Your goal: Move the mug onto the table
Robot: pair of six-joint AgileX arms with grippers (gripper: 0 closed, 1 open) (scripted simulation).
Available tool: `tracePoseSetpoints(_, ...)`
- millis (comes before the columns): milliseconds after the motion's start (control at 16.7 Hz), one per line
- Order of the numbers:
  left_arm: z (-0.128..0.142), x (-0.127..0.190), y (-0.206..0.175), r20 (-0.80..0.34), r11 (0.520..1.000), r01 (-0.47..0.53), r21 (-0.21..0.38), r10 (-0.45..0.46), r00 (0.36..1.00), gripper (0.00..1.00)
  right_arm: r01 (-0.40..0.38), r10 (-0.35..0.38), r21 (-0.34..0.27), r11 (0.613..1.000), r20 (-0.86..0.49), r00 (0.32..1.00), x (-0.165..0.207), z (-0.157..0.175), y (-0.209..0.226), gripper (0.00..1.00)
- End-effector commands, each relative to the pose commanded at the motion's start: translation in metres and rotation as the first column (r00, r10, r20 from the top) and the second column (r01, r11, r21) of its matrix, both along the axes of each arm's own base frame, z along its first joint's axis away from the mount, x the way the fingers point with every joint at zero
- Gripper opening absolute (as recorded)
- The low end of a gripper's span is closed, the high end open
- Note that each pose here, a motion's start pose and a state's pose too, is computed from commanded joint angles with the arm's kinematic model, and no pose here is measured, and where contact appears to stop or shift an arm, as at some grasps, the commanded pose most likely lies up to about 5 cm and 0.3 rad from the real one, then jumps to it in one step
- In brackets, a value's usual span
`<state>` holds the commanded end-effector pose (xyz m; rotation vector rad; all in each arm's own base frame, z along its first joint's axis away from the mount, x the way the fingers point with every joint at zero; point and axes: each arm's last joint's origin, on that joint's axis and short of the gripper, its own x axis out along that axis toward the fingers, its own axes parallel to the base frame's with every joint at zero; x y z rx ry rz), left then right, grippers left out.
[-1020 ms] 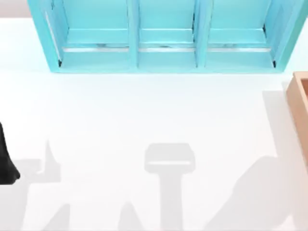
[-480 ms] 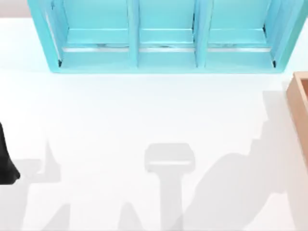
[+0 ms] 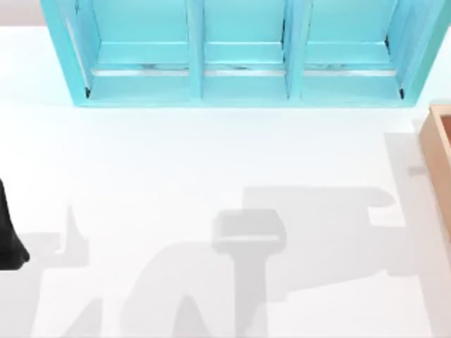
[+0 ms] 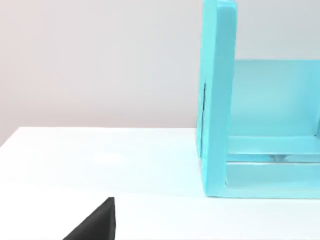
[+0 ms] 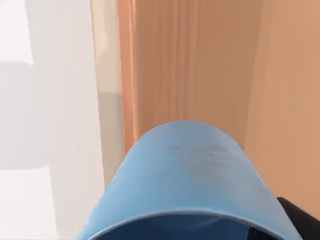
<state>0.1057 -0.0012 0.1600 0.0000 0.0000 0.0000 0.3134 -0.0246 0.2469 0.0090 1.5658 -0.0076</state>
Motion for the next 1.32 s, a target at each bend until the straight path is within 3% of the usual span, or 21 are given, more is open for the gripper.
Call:
tracePoseSetpoints(300, 0.000, 0.000, 0.000, 0.000, 1.000, 0.000, 0.000, 0.000, 1.000, 1.00, 0.005, -0.005, 0.004, 1.000, -0.010, 1.000, 0.004, -0.003, 0.003, 0.00)
tracePoseSetpoints(480, 0.000, 0.000, 0.000, 0.000, 1.000, 0.000, 0.000, 0.000, 1.000, 1.00, 0.005, -0.005, 0.005, 1.000, -0.032, 0.999, 0.025, -0.003, 0.034, 0.00)
tracePoseSetpoints(840, 0.000, 0.000, 0.000, 0.000, 1.000, 0.000, 0.000, 0.000, 1.000, 1.00, 0.007, -0.007, 0.011, 1.000, -0.001, 1.000, 0.062, 0.004, 0.184, 0.00)
tracePoseSetpoints(1080, 0.000, 0.000, 0.000, 0.000, 1.000, 0.000, 0.000, 0.000, 1.000, 1.00, 0.001, -0.002, 0.038, 0.999, 0.027, 1.000, 0.037, 0.004, 0.298, 0.00)
tracePoseSetpoints(1320, 0.000, 0.000, 0.000, 0.000, 1.000, 0.000, 0.000, 0.000, 1.000, 1.00, -0.001, 0.000, 0.056, 0.998, 0.029, 1.000, 0.009, -0.001, 0.354, 0.00)
